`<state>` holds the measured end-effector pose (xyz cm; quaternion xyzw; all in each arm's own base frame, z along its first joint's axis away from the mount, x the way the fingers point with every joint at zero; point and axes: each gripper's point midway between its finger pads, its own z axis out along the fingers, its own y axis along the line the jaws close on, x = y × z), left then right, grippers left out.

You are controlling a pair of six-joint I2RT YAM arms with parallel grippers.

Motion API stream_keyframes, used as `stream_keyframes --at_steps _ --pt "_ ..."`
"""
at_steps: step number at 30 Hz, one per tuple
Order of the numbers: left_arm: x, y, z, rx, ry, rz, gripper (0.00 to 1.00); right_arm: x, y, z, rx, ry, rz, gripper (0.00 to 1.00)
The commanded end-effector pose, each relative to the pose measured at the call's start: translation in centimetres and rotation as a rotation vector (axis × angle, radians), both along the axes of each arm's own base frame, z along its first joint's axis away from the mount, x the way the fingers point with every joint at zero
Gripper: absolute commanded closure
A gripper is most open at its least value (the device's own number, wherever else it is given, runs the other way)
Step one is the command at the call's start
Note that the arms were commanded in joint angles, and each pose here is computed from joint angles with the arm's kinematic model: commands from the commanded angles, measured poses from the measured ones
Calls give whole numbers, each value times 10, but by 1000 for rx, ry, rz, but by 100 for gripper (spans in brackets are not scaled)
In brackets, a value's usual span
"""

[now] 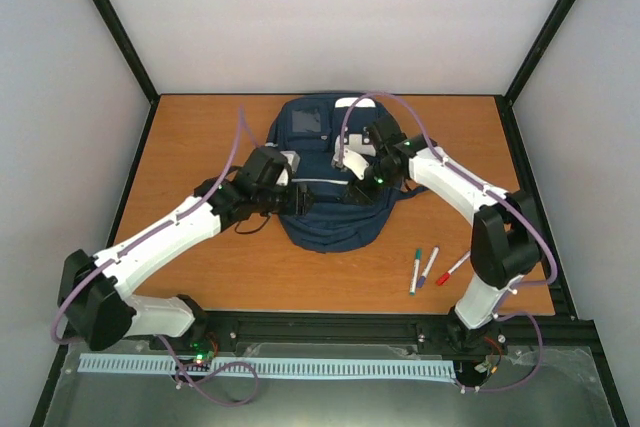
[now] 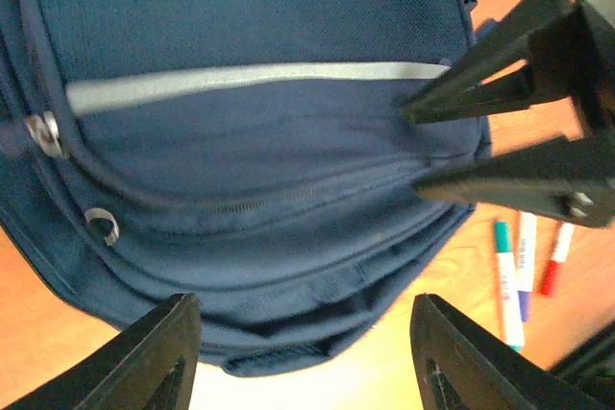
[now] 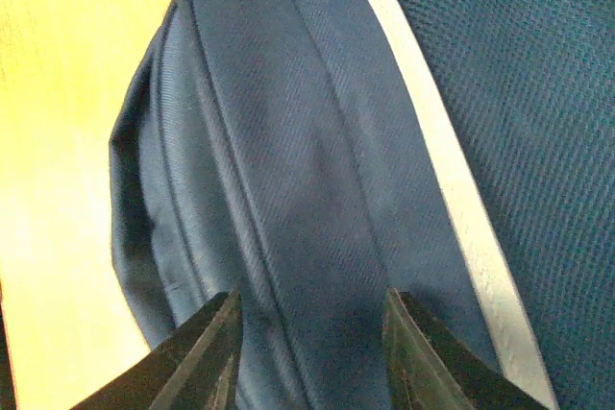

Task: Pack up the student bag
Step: Place the stationery in the student bag.

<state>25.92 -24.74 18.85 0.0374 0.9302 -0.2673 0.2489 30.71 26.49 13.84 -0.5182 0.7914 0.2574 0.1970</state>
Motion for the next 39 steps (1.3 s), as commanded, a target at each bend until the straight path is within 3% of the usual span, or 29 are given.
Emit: stream_keyframes --at_steps 1,3,8,11,12,14,15,18,22,28,32,39 --pt "20 2 12 221 -210 -199 38 -17 -8 32 38 -110 59 53" --pt "26 -1 16 254 -250 -237 38 -27 -19 38 35 -150 65 46" --pt "39 0 13 382 -290 -316 35 -43 -64 35 18 -167 16 38" --pt "45 -1 15 425 -336 -348 25 -45 -99 34 20 -172 -51 34" --pt "47 -1 16 439 -352 -358 22 -42 -114 32 14 -175 -93 29" --pt "45 -8 14 452 -383 -412 22 -34 -139 34 10 -197 -178 2" --pt "40 -14 13 459 -404 -450 22 -28 -154 36 10 -210 -238 0" --pt "25 -31 -3 528 -457 -585 27 -17 -190 50 92 -225 -398 0" --pt "23 -44 -15 613 -486 -626 27 -37 -193 41 106 -146 -301 1" --pt "32 -49 -36 731 -503 -672 31 -64 -189 20 83 -60 -187 24" --pt "49 -44 -39 824 -540 -618 39 -67 -187 19 90 -85 -184 26" --pt "61 -51 -53 864 -525 -607 48 -70 -184 17 104 -91 -161 31"
